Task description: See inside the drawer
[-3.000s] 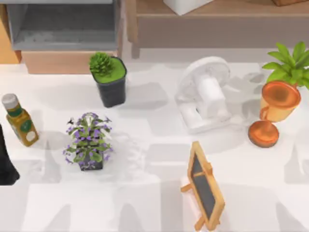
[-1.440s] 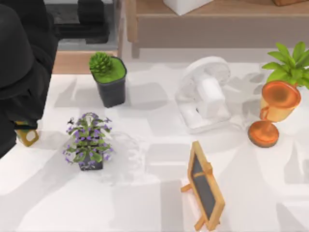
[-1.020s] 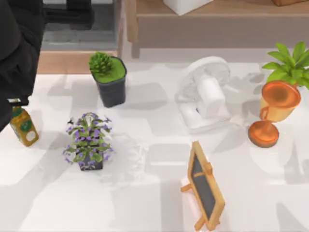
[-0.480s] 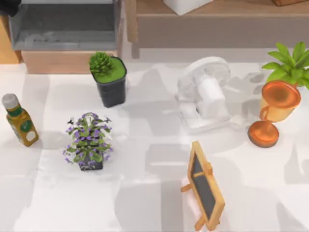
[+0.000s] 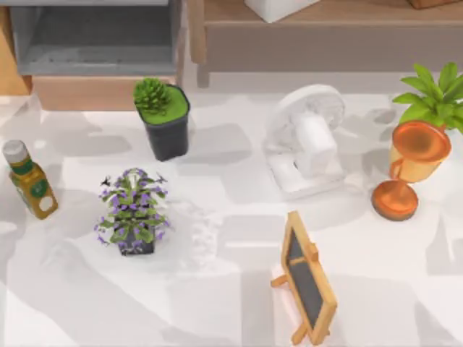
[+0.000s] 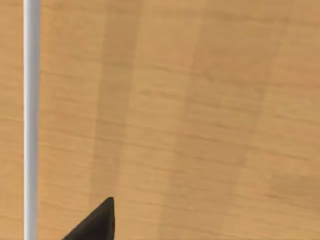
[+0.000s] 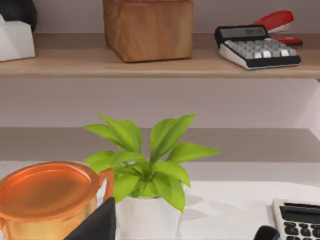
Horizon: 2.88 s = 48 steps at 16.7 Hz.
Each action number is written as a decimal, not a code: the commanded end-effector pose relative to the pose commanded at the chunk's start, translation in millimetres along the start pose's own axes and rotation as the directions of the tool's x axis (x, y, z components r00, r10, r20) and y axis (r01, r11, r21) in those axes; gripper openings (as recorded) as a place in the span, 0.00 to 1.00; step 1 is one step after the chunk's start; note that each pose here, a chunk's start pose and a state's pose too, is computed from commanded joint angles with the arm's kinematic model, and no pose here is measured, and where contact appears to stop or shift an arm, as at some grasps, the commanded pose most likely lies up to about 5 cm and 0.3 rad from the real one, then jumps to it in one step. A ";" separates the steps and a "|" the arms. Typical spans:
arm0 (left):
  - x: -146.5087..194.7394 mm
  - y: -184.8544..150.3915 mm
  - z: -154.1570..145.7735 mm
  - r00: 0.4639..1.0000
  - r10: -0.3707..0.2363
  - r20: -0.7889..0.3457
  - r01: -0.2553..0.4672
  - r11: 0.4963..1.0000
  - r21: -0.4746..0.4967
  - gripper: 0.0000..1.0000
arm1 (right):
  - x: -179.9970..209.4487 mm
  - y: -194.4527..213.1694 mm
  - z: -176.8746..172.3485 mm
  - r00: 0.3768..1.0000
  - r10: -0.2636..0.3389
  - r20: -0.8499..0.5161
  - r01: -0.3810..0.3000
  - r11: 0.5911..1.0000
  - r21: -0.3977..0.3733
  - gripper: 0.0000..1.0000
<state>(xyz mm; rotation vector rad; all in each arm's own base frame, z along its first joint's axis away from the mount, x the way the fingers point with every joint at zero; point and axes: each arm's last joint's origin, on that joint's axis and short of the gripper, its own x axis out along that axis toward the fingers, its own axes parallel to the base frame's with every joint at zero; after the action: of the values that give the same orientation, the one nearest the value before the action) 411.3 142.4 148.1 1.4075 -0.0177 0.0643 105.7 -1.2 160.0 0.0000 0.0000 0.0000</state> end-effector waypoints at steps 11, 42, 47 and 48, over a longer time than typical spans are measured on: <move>-4.9 -48.0 -35.0 0.997 -0.063 0.047 0.054 0.986 0.161 1.00 | 0.0 0.0 0.0 1.000 0.000 0.000 0.000 1.000 0.000 1.00; 19.5 -48.8 -35.8 0.997 -0.059 0.046 0.051 0.985 0.163 0.00 | 0.0 0.0 0.0 1.000 0.000 0.000 0.000 1.000 0.000 1.00; 2.2 -50.1 -39.6 0.997 -0.069 0.040 0.062 0.986 0.153 0.00 | 0.0 0.0 0.0 1.000 0.000 0.000 0.000 1.000 0.000 1.00; -6.7 -51.2 -39.9 0.996 -0.075 0.041 0.068 0.986 0.150 0.00 | 0.0 0.0 0.0 1.000 0.000 0.000 0.000 1.000 0.000 1.00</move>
<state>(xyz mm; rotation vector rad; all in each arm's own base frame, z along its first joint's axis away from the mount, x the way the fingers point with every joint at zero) 406.5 173.3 90.8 1.5568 -0.0008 -0.0267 105.7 -1.2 160.0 0.0000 0.0000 0.0000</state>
